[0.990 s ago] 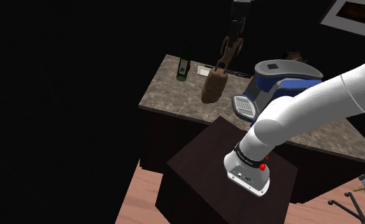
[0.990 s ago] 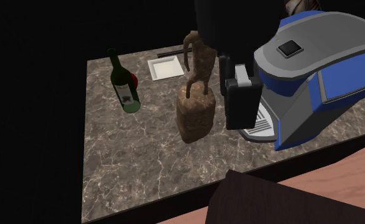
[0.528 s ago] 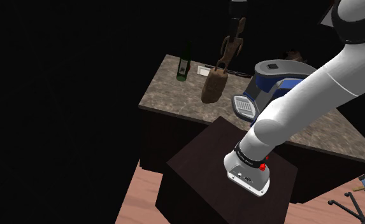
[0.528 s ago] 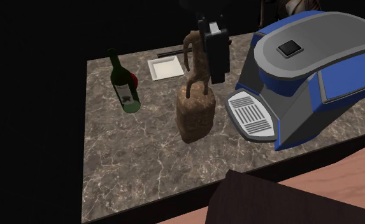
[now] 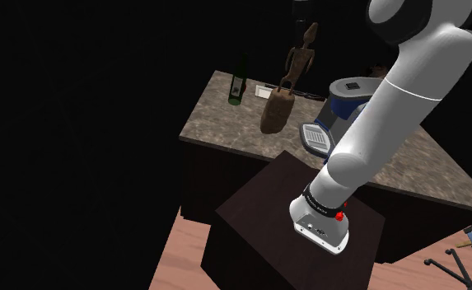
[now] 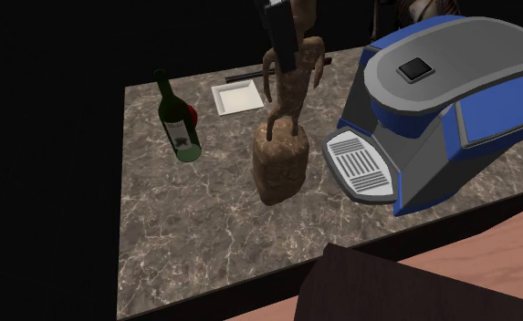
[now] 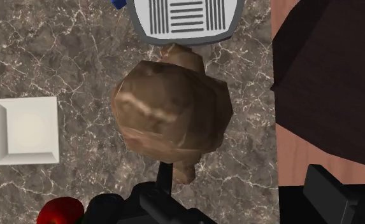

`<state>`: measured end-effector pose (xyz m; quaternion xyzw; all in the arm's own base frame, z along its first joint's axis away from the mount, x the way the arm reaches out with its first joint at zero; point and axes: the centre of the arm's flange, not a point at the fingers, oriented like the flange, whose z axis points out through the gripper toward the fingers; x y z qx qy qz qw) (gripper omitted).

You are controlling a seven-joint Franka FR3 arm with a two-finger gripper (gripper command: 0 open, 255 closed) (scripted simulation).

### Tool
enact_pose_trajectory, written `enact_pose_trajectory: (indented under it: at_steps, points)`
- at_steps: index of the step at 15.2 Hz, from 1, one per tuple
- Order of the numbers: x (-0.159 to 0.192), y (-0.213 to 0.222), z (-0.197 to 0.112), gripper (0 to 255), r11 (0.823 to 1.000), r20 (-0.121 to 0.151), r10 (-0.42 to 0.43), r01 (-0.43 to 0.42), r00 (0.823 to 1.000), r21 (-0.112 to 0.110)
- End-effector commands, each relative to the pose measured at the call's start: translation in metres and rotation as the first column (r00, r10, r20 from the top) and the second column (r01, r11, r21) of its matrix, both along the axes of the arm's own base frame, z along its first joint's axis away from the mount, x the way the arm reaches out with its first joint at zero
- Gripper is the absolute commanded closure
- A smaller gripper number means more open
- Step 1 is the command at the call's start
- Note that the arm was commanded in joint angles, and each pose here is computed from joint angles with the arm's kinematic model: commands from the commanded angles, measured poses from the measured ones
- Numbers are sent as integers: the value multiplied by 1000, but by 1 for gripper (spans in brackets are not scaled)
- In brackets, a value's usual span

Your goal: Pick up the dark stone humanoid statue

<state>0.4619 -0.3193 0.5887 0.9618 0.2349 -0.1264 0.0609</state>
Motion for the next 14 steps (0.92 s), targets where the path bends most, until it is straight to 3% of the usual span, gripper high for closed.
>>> enact_pose_trajectory:
  at_steps: [1, 11, 12, 14]
  points:
    - [19, -22, -2, 0, 999, -13, 35, -35, 999, -9]
    - [24, -27, -42, 0, 999, -16, 44, -44, 999, -11]
    - [25, -27, -42, 255, 999, -16, 44, -44, 999, -11]
    - [25, -27, -43, 255, 999, -16, 44, -44, 999, -11]
